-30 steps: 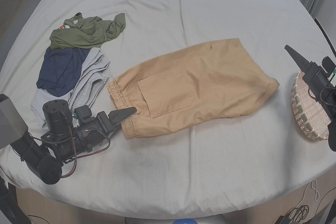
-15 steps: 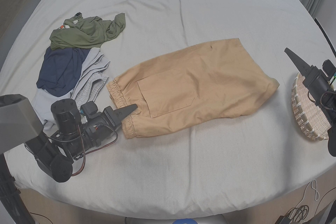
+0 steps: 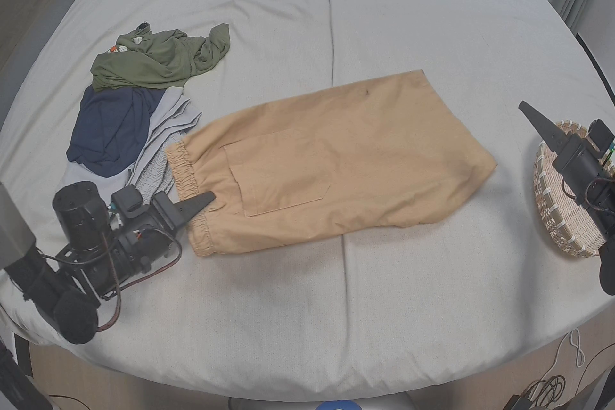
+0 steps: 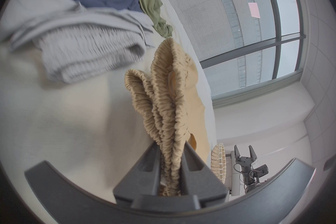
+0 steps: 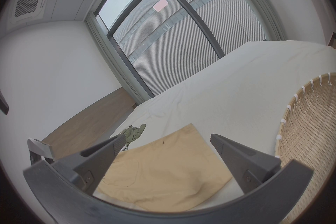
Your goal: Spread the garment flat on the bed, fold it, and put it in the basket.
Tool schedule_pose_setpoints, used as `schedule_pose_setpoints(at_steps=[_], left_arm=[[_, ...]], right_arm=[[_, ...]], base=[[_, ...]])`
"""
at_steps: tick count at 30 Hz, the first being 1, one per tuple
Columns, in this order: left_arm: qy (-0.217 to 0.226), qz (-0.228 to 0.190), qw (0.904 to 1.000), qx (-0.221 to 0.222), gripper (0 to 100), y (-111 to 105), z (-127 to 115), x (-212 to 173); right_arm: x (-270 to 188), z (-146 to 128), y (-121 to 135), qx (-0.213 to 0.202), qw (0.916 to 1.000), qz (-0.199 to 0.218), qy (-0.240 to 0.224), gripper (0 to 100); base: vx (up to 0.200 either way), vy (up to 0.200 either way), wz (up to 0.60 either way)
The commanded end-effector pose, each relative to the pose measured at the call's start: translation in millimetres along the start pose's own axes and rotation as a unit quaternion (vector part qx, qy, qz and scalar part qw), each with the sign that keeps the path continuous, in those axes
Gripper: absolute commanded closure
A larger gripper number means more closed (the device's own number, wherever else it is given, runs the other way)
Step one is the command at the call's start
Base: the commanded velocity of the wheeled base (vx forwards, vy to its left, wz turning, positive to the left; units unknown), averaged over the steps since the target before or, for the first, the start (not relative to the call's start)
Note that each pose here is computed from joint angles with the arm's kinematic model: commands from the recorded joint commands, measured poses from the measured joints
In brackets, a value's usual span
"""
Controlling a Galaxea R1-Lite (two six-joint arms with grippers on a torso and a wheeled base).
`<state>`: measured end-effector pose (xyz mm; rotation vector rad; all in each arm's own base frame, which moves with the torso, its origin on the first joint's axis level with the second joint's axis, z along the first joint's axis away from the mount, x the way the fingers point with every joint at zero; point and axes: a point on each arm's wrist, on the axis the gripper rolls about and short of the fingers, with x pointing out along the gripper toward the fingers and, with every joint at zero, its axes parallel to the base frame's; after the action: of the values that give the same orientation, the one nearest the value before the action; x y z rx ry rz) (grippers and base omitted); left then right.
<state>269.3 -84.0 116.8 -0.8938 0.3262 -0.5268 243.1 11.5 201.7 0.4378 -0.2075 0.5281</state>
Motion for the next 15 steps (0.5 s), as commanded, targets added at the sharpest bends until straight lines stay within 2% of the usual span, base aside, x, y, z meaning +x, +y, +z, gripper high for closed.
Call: schedule_pose_setpoints(at_steps=[1,3,8,12,15], left_arm=[[-0.062,0.059,0.9962,0.018,100,-18,33,-75],[-0.068,0.088,0.9935,0.024,100,-16,41,-90],[-0.065,0.118,0.9898,0.047,100,-13,51,-114],[-0.067,0.125,0.9877,0.066,100,-11,54,-115],[-0.053,0.109,0.9895,0.079,100,-15,54,-106]], right_arm=[[-10,-11,0,0.013,0.9997,-0.004,0.021,0],[-11,-11,1,0.011,0.9998,-0.003,0.019,0],[-11,-10,2,0.01,0.9998,-0.001,0.017,0],[-12,-11,2,0.011,0.9997,-0.001,0.02,0],[-13,-13,2,0.013,0.9996,0.0,0.025,0]], base=[[0.0,0.0,0.0],[0.0,0.0,0.0],[0.0,0.0,0.0],[0.0,0.0,0.0],[0.0,0.0,0.0]])
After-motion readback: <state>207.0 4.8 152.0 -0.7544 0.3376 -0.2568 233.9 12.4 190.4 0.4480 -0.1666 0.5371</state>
